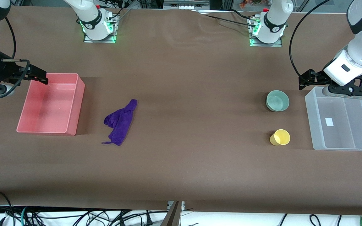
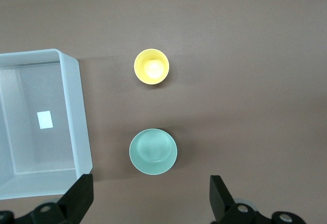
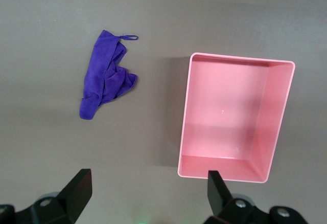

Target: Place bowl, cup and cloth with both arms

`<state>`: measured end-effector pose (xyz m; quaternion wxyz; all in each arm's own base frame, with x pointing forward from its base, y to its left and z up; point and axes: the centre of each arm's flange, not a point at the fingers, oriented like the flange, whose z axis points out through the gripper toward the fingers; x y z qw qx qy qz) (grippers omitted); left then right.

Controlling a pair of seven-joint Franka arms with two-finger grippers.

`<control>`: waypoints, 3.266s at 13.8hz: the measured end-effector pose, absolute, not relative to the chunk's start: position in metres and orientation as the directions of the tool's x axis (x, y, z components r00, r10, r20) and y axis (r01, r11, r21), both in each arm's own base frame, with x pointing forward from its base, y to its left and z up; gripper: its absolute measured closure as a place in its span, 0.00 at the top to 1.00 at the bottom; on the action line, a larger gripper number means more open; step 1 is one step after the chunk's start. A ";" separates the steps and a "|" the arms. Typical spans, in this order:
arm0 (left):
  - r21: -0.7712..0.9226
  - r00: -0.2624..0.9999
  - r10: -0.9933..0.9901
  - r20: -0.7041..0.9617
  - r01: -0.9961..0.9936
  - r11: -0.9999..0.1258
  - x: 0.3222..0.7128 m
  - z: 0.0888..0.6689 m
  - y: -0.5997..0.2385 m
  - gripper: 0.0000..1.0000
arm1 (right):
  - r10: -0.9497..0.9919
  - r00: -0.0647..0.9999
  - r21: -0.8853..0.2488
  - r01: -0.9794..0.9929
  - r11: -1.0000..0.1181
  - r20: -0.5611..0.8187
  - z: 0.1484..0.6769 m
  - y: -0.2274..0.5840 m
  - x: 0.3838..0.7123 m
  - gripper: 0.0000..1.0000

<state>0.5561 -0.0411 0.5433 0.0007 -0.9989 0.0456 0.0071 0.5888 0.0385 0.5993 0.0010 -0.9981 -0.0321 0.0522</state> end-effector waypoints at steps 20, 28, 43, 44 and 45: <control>0.001 0.993 -0.085 -0.087 -0.085 -0.996 0.555 0.534 -0.038 1.00 | 0.119 0.981 0.022 0.124 -0.992 -0.154 0.556 0.071 0.607 1.00; 0.010 0.977 -0.130 -0.167 -0.130 -0.991 0.548 0.523 -0.037 1.00 | 0.215 0.964 0.005 0.218 -0.976 -0.159 0.400 0.134 0.640 1.00; 0.164 0.735 -0.658 -0.165 -0.637 -0.753 0.526 0.229 0.023 0.99 | 0.040 0.992 -0.010 0.039 -0.999 -0.116 0.181 0.199 0.598 0.59; 0.177 0.725 -0.667 -0.173 -0.644 -0.745 0.523 0.217 0.024 0.97 | 0.040 0.993 -0.011 0.039 -0.999 -0.111 0.183 0.199 0.599 0.48; 0.183 0.718 -0.674 -0.176 -0.649 -0.739 0.521 0.207 0.024 0.97 | 0.039 0.994 -0.012 0.038 -0.999 -0.103 0.186 0.199 0.601 0.38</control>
